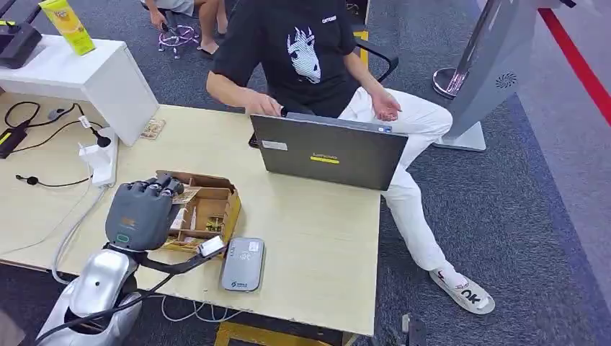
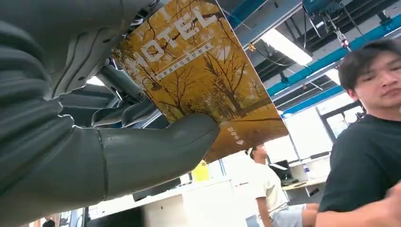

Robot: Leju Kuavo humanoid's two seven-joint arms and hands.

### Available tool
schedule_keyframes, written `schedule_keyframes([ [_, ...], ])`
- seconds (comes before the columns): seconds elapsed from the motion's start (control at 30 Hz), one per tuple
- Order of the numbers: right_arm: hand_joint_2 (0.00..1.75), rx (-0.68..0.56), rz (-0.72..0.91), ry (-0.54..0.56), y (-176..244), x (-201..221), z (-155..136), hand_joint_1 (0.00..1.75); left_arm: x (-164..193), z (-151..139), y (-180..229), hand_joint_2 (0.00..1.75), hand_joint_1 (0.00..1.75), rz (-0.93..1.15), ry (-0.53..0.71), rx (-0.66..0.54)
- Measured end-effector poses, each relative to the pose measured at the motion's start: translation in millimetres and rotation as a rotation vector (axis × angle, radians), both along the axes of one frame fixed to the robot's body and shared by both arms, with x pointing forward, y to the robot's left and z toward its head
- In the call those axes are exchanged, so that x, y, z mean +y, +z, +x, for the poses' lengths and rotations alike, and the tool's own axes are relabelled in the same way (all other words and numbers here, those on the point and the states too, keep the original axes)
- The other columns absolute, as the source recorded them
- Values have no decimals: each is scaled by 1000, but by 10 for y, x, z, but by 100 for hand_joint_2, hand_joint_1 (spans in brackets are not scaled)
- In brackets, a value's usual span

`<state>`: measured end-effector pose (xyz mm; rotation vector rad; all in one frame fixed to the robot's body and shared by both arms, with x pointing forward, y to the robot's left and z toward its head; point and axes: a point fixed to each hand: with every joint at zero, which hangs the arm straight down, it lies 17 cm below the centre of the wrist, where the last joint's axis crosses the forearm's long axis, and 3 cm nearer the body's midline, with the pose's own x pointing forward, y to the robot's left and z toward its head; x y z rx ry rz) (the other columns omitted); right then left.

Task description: Pass the card to the sensor for recognition and then transmit it.

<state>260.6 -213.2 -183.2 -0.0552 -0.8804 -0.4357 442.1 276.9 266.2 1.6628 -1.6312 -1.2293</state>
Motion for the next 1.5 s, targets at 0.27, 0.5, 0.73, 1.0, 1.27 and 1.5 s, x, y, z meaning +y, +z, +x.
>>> schedule_keyframes([
  [0.27, 175, 1, 1, 2, 0, 4, 3, 0, -124, 2, -49, 175, 175, -16, -21, 15],
  [0.5, 175, -5, 1, 14, 19, 35, 37, 0, -705, 7, -574, 175, 175, 4, -140, 174],
  [0.73, 175, -9, 7, 23, 30, 78, 56, 0, -767, -24, -1306, 175, 175, 16, -151, 393],
  [1.0, 175, -14, 8, 30, 34, 101, 61, 0, -753, -42, -1446, 175, 175, 19, -150, 426],
  [1.27, 175, -18, 9, 31, 36, 114, 62, 0, -755, -65, -1512, 175, 175, 20, -152, 439],
  [1.5, 175, -19, 10, 29, 36, 112, 61, 0, -828, -99, -1467, 175, 175, 44, -180, 393],
])
